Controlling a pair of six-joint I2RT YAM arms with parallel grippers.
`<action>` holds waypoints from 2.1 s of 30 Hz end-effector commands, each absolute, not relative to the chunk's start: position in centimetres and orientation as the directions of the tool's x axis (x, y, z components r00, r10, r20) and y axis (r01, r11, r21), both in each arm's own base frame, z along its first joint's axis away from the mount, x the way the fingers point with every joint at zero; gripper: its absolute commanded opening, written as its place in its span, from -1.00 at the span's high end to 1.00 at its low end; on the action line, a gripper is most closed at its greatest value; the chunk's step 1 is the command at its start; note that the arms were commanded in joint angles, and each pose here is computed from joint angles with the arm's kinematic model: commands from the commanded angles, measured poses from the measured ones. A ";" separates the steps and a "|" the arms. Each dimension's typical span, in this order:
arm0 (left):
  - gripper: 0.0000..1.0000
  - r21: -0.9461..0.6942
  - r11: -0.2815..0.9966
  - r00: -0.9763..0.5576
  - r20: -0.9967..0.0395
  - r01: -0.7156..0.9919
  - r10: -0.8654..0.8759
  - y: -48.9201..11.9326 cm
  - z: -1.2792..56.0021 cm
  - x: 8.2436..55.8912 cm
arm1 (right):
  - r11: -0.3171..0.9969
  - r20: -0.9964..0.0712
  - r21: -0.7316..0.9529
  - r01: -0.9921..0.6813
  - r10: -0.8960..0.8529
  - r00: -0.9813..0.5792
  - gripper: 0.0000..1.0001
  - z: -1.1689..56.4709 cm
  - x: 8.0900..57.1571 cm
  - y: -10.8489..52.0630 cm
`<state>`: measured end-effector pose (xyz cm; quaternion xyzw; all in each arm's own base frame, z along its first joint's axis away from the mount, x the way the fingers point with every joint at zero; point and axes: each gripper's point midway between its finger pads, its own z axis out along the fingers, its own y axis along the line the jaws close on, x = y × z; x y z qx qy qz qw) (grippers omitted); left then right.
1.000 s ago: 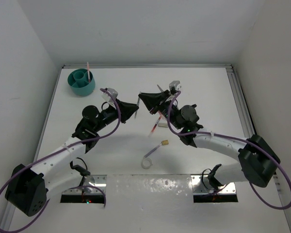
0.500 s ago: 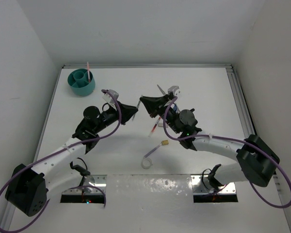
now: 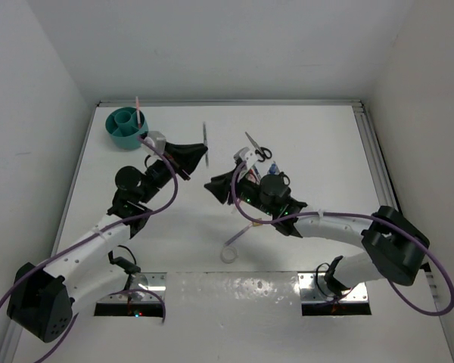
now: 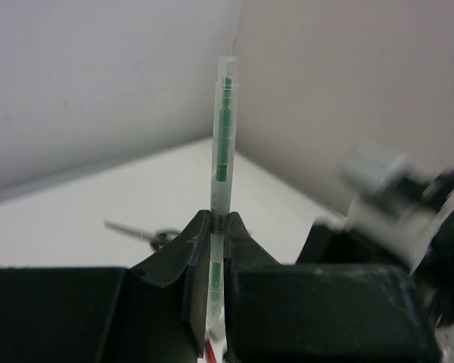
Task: Sort the stationery into containers
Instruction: Close the pen cap on the pen.
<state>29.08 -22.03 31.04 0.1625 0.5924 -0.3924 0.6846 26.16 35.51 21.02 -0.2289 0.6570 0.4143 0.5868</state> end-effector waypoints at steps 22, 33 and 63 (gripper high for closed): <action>1.00 -0.089 0.601 0.190 -0.903 0.795 -0.385 -21.9 36.8 26.7 | 0.584 -0.990 0.005 -0.812 0.118 0.078 -0.13 38.7 28.1 32.9; 1.00 -0.074 0.599 0.194 -0.908 0.798 -0.371 -22.1 36.8 26.5 | 0.539 -0.984 0.031 -0.842 0.165 0.070 0.07 39.6 29.4 35.7; 0.21 -0.048 0.603 0.186 -0.929 0.796 -0.319 -22.9 34.8 26.9 | 0.472 -0.967 0.153 -0.868 0.253 -0.034 1.00 37.3 28.7 37.4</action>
